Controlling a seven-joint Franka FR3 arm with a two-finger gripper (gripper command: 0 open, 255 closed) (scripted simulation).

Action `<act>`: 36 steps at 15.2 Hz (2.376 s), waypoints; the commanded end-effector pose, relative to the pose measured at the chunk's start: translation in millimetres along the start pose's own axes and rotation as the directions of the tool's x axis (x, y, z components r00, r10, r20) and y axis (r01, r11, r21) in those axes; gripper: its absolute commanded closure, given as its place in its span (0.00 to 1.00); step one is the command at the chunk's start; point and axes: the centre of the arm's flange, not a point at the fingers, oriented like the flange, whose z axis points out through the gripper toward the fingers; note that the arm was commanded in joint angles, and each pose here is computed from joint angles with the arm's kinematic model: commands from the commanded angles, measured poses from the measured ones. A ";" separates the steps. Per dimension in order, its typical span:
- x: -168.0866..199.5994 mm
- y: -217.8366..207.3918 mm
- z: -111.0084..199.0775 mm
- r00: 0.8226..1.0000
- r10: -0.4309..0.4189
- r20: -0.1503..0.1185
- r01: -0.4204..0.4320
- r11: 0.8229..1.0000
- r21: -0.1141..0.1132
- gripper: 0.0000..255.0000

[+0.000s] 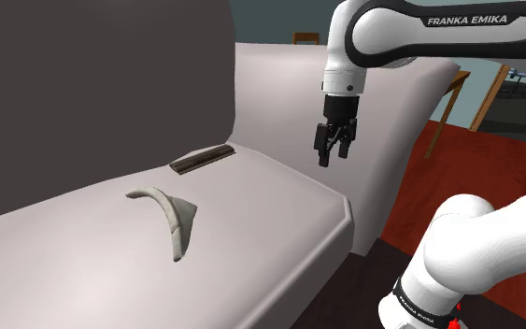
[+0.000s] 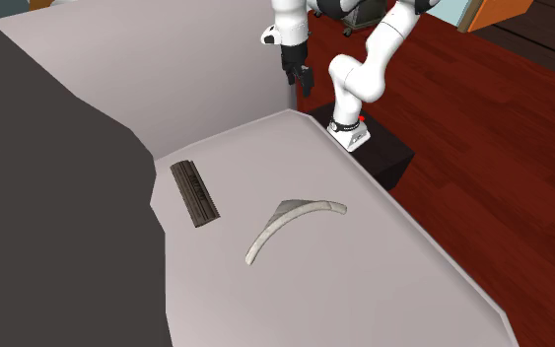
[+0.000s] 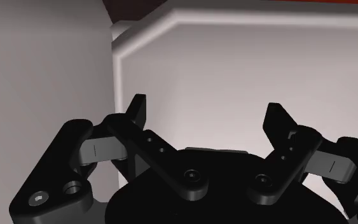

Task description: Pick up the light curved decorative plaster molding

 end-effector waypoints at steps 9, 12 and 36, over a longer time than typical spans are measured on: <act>52.4 -91.7 5.9 1.000 0.000 -0.031 0.000 1.000 -0.020 0.00; 72.1 -126.1 8.1 0.999 -0.001 -0.043 -0.001 1.000 -0.028 0.00; 212.9 -366.5 35.2 0.992 -0.005 -0.126 -0.005 0.997 -0.081 0.00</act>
